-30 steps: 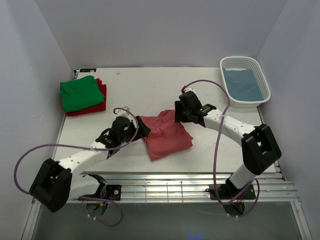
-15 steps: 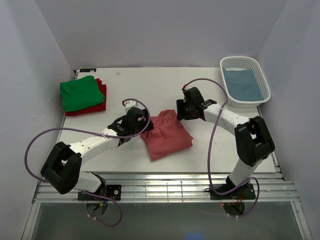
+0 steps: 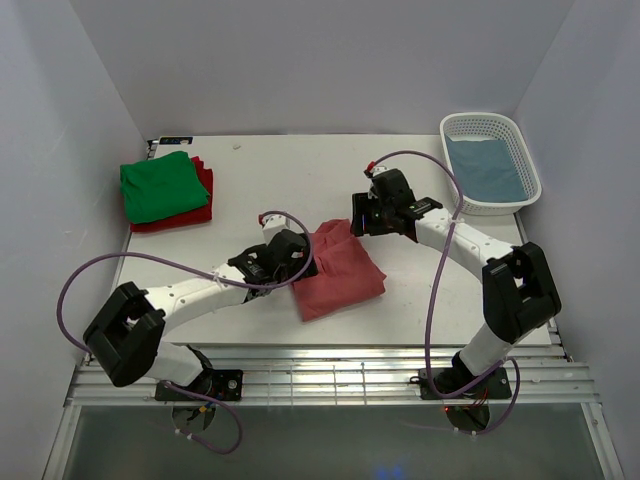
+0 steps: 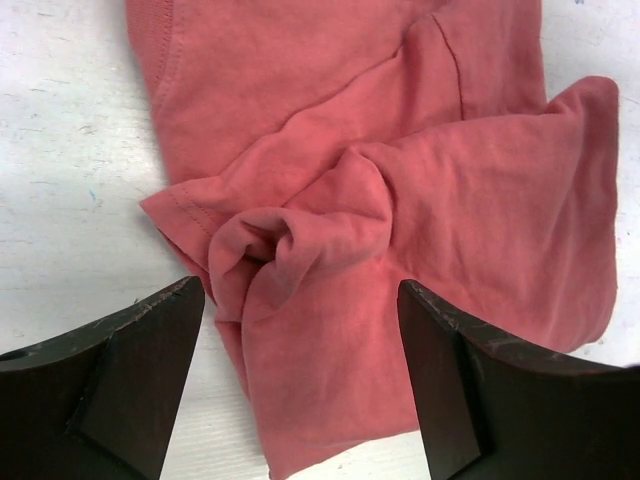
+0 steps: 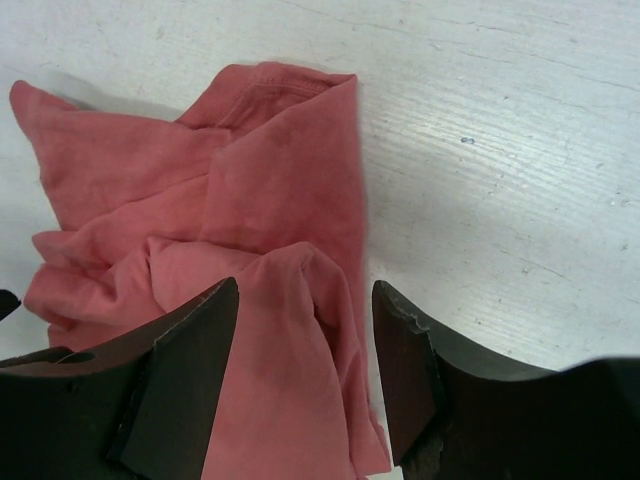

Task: Fold and stack the t-shirts
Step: Smooth out wrinkles on the folded tshirt

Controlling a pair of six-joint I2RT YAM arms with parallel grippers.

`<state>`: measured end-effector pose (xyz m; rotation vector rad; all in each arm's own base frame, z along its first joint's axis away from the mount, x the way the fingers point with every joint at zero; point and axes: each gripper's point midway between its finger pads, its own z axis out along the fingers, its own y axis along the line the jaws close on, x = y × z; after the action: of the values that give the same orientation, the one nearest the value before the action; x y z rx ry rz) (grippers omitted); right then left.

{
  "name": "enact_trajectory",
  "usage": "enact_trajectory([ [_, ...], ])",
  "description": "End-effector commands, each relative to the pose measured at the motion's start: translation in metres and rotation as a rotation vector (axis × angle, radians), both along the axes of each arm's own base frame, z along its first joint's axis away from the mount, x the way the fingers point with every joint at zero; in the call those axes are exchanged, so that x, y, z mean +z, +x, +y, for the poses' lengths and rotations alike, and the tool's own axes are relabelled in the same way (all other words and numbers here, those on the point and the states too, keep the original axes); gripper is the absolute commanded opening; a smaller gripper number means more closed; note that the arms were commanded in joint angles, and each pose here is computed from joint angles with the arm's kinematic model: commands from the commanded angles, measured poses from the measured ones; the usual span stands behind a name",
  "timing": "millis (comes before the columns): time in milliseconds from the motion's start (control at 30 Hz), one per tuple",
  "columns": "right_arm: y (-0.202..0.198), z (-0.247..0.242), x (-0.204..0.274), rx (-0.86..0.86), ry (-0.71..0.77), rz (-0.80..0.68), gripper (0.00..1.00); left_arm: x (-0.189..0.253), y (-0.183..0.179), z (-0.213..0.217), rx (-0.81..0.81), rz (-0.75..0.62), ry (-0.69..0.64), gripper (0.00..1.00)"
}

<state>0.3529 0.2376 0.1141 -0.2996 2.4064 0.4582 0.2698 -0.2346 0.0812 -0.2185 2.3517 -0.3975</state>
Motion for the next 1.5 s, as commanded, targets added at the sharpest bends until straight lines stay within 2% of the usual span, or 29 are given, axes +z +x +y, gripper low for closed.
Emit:
enact_trajectory([
  [0,-0.003,0.011,0.008,0.039,0.070,-0.001,0.62,-0.001,0.002,0.006,0.036,-0.006,0.021,0.88],
  [200,-0.015,0.015,-0.019,0.064,0.075,0.083,0.61,-0.010,0.006,0.000,0.029,0.002,0.028,0.88],
  [467,-0.021,0.020,-0.029,0.086,0.094,0.120,0.58,-0.010,0.017,-0.008,0.022,-0.017,0.035,0.88],
  [533,-0.023,0.022,-0.031,0.096,0.099,0.133,0.54,-0.009,0.019,-0.010,0.023,-0.021,0.032,0.85],
  [567,-0.024,0.022,-0.032,0.100,0.099,0.135,0.53,-0.009,0.020,-0.010,0.024,-0.022,0.033,0.78],
  [633,-0.024,0.024,-0.030,0.104,0.108,0.137,0.44,-0.006,0.021,-0.010,0.031,-0.029,0.029,0.69],
  [667,-0.025,0.024,-0.030,0.107,0.109,0.137,0.32,-0.004,0.023,-0.009,0.038,-0.037,0.030,0.61],
  [733,-0.025,0.024,-0.029,0.107,0.109,0.143,0.14,0.001,0.024,-0.009,0.044,-0.049,0.024,0.54],
  [767,-0.025,0.025,-0.028,0.111,0.108,0.142,0.08,0.003,0.026,-0.007,0.052,-0.055,0.028,0.50],
  [800,-0.025,0.026,-0.025,0.115,0.111,0.134,0.08,0.004,0.025,-0.007,0.051,-0.056,0.032,0.43],
  [900,-0.024,0.026,-0.014,0.123,0.119,0.110,0.08,0.012,0.025,-0.003,0.063,-0.071,0.033,0.31],
  [1000,-0.023,0.027,0.001,0.125,0.127,0.081,0.08,0.023,0.024,0.003,0.083,-0.088,0.027,0.23],
  [1233,-0.009,0.029,0.045,0.120,0.149,-0.016,0.08,0.055,0.021,0.021,0.148,-0.156,-0.008,0.20],
  [1467,0.003,0.033,0.065,0.109,0.161,-0.060,0.08,0.070,0.027,0.023,0.168,-0.194,-0.010,0.19],
])
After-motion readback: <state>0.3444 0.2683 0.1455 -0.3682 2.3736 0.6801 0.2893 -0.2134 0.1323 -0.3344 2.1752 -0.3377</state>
